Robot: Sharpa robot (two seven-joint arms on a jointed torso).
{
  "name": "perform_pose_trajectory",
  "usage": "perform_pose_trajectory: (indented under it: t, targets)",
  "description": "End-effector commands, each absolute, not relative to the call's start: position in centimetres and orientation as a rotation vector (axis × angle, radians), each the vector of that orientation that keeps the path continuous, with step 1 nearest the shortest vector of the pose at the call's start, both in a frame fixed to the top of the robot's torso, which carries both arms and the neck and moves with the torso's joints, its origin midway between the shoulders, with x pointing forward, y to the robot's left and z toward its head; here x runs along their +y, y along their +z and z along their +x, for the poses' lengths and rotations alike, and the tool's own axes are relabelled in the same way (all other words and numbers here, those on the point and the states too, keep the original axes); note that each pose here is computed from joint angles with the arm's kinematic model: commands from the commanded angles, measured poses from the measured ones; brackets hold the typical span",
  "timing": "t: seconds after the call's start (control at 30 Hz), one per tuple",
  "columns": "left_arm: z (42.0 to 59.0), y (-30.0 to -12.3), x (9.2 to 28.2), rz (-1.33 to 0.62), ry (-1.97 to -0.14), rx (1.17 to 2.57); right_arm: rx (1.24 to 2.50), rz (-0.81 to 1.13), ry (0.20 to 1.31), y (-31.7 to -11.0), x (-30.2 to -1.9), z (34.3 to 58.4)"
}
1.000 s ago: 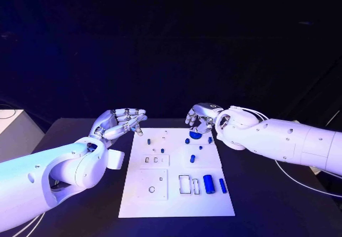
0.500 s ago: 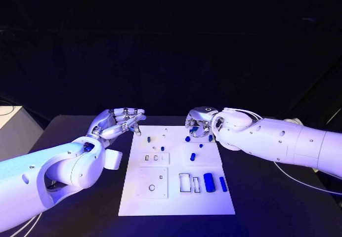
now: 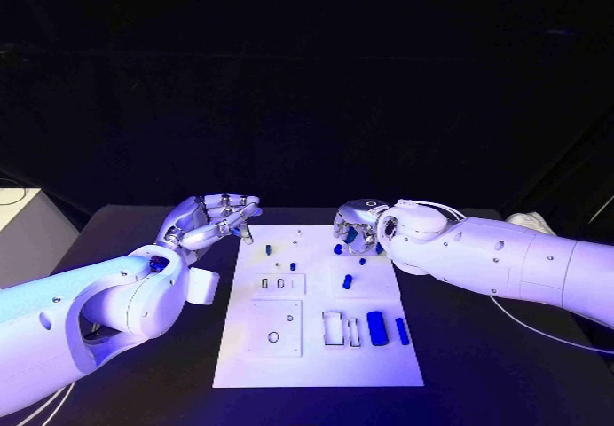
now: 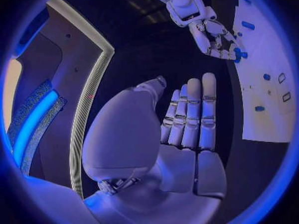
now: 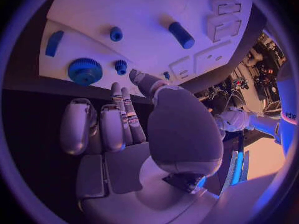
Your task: Assemble the parts on the task board
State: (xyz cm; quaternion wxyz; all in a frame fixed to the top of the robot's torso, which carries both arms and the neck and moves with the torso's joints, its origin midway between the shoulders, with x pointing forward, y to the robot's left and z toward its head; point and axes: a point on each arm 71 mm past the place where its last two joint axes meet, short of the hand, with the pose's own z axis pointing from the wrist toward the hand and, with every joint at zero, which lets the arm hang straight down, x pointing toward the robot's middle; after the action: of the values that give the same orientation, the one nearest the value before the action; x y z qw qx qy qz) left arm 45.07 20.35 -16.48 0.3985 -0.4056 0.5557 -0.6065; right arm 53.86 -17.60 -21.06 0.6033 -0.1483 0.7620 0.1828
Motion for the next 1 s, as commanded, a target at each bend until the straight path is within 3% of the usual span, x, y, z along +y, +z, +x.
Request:
perform_pose_trajectory:
  t: [0.03,1.0]
  targets:
    - [45.1,-16.3,20.2,-1.016,-1.557,1.412,1.776,-0.357,0.394,-21.3,-17.6,54.0]
    - [45.3,-15.8,20.4,-1.01,-1.556,1.405,1.808,-0.366,0.379,-22.4,-17.0,54.4]
